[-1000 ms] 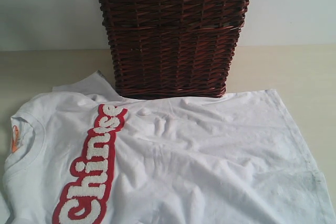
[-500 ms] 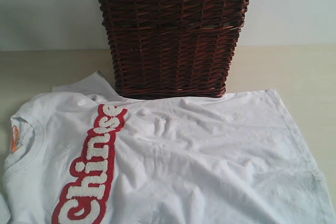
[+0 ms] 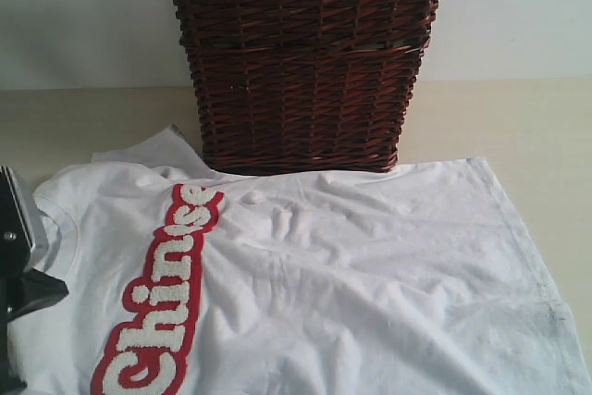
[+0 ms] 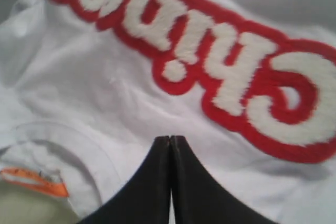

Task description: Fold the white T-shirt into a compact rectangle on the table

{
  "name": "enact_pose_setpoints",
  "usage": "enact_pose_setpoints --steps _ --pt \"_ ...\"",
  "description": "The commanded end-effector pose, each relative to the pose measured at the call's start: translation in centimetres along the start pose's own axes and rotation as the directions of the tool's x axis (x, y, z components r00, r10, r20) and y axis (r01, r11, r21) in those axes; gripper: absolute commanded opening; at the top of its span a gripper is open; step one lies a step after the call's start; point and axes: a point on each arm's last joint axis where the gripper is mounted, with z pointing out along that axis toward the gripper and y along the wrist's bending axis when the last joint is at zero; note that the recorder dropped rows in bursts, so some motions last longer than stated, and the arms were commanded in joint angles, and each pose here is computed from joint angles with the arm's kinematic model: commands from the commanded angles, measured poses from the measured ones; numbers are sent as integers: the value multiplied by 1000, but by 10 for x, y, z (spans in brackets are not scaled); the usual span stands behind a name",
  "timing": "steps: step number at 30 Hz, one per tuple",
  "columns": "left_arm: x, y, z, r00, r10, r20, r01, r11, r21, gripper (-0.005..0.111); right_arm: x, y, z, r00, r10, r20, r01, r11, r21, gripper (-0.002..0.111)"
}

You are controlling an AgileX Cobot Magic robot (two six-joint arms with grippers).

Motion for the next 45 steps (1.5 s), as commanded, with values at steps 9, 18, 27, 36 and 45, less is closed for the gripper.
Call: enact_pose_setpoints --steps 9,18,27,36,45 --pt "50 42 25 808 -576 -124 582 813 18 0 1 0 0 1000 6 7 -6 1000 1 0" --pt "61 35 -6 811 -576 -104 570 736 365 0 1 0 0 1000 6 7 -6 1000 1 0" --pt "80 31 10 843 -497 -208 538 756 373 0 1 0 0 1000 6 7 -6 1000 1 0" --pt "98 27 21 881 -413 -232 467 839 280 0 1 0 0 1000 6 7 -6 1000 1 0" --pt "101 26 29 888 -402 -225 455 841 292 0 1 0 0 1000 6 7 -6 1000 1 0"
